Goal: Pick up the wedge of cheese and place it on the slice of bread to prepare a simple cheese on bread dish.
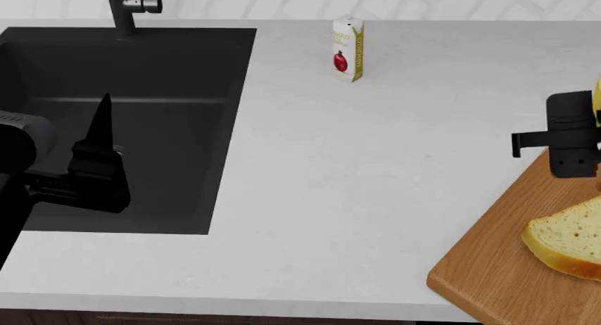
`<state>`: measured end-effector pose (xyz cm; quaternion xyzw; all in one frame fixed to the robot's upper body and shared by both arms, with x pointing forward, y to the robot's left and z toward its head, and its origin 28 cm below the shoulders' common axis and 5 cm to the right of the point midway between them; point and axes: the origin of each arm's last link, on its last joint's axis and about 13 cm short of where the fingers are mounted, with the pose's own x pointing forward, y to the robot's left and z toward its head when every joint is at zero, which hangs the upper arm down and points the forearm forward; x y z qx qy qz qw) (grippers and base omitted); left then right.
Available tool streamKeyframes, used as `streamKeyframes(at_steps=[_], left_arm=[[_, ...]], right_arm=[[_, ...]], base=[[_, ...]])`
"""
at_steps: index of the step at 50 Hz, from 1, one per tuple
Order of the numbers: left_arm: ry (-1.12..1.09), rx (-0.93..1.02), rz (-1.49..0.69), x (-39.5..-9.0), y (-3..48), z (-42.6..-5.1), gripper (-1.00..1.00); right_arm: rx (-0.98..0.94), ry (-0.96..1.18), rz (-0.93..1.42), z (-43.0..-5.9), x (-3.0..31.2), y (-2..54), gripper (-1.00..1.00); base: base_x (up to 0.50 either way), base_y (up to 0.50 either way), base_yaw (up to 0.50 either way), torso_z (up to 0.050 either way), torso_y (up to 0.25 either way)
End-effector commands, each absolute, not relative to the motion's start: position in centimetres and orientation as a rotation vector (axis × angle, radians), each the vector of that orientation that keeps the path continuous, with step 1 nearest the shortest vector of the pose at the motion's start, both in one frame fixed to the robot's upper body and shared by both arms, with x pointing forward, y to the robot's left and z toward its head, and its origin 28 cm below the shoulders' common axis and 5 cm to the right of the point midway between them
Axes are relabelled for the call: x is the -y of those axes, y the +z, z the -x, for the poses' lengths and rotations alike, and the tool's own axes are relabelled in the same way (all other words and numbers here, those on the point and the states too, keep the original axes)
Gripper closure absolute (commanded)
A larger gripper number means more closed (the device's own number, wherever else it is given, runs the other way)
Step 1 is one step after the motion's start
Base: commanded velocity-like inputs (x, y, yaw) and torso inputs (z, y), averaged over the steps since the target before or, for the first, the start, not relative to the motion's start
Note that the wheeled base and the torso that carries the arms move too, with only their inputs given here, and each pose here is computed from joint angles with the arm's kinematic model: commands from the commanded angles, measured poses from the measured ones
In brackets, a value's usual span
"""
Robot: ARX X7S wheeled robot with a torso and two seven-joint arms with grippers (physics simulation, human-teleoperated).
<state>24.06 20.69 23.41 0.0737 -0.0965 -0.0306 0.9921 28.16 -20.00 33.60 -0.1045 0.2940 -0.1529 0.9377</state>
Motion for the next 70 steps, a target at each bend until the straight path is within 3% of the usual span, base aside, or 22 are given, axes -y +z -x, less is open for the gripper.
streamKeyframes(at_steps=[1,70], left_arm=[[-0.064,0.192,-0.147,-20.7,23.4,-24.1,-1.00],[-0.058,0.170,-0.151,-20.7,23.4,-24.2,-1.00]], right_arm=[[-0.611,-0.305,0.238,-27.0,20.0,33.2,1.00],[-0.682,-0.288,0.211,-28.3,20.5,28.3,1.00]], base=[[0.00,0.00,0.00,0.000,0.000],[0.00,0.00,0.00,0.000,0.000]])
